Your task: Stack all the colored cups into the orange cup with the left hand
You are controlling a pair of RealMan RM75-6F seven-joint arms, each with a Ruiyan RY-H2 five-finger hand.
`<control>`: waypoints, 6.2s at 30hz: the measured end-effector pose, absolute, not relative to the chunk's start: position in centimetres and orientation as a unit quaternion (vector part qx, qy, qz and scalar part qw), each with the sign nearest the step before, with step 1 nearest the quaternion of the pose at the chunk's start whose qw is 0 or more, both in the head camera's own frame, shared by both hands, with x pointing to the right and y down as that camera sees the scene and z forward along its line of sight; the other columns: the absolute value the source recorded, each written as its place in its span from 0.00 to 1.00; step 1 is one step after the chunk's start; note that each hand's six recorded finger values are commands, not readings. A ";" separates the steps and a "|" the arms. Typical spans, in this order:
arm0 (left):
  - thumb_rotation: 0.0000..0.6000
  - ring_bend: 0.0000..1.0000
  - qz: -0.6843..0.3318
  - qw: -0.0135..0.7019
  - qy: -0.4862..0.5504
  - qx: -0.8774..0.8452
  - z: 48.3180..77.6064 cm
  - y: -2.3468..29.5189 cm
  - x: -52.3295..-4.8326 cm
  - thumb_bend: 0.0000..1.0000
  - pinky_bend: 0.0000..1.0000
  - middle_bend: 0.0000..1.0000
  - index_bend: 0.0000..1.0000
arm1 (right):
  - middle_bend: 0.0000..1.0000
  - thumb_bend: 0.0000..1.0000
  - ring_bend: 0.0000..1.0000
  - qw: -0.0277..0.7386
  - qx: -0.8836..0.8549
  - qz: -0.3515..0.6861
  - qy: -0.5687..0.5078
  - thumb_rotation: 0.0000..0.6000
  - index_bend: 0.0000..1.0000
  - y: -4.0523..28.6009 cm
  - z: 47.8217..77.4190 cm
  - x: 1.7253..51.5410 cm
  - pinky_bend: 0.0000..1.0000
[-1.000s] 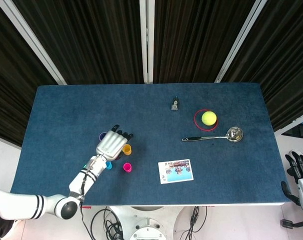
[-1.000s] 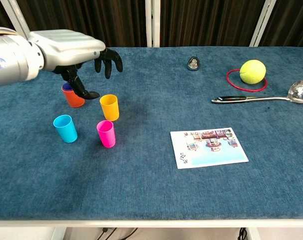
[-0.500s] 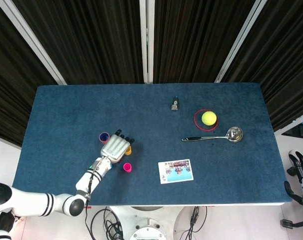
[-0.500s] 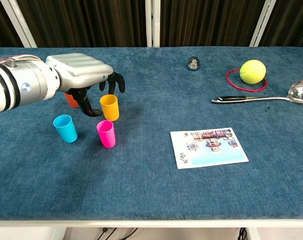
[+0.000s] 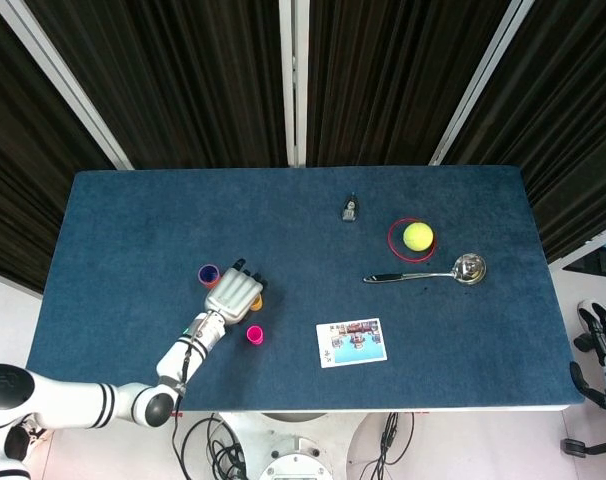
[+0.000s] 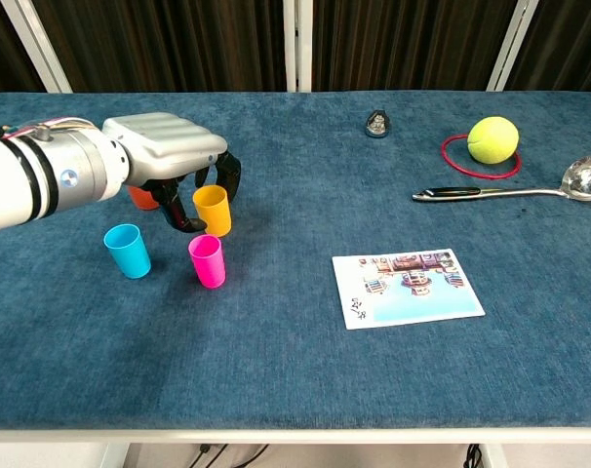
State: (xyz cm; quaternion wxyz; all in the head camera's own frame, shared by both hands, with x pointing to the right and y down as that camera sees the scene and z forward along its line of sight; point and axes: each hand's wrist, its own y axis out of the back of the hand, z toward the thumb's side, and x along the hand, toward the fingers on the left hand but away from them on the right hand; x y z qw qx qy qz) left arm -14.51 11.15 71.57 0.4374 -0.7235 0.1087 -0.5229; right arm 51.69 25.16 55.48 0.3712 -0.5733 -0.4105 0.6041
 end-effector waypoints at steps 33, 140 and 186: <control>1.00 0.51 -0.550 0.436 0.206 -0.682 64.4 4.7 -18.4 0.32 0.23 0.45 0.49 | 0.00 0.37 0.00 0.377 -0.574 0.599 -0.413 1.00 0.00 25.1 55.1 51.3 0.00; 1.00 0.44 -0.550 0.368 0.185 -0.727 68.8 17.1 -22.7 0.30 0.17 0.44 0.44 | 0.00 0.37 0.00 0.370 -0.579 0.601 -0.408 1.00 0.00 25.1 55.3 51.1 0.00; 1.00 0.47 -0.567 0.364 0.292 -0.679 67.1 7.0 -23.8 0.31 0.20 0.47 0.48 | 0.00 0.37 0.00 0.378 -0.580 0.594 -0.410 1.00 0.00 24.8 54.7 50.7 0.00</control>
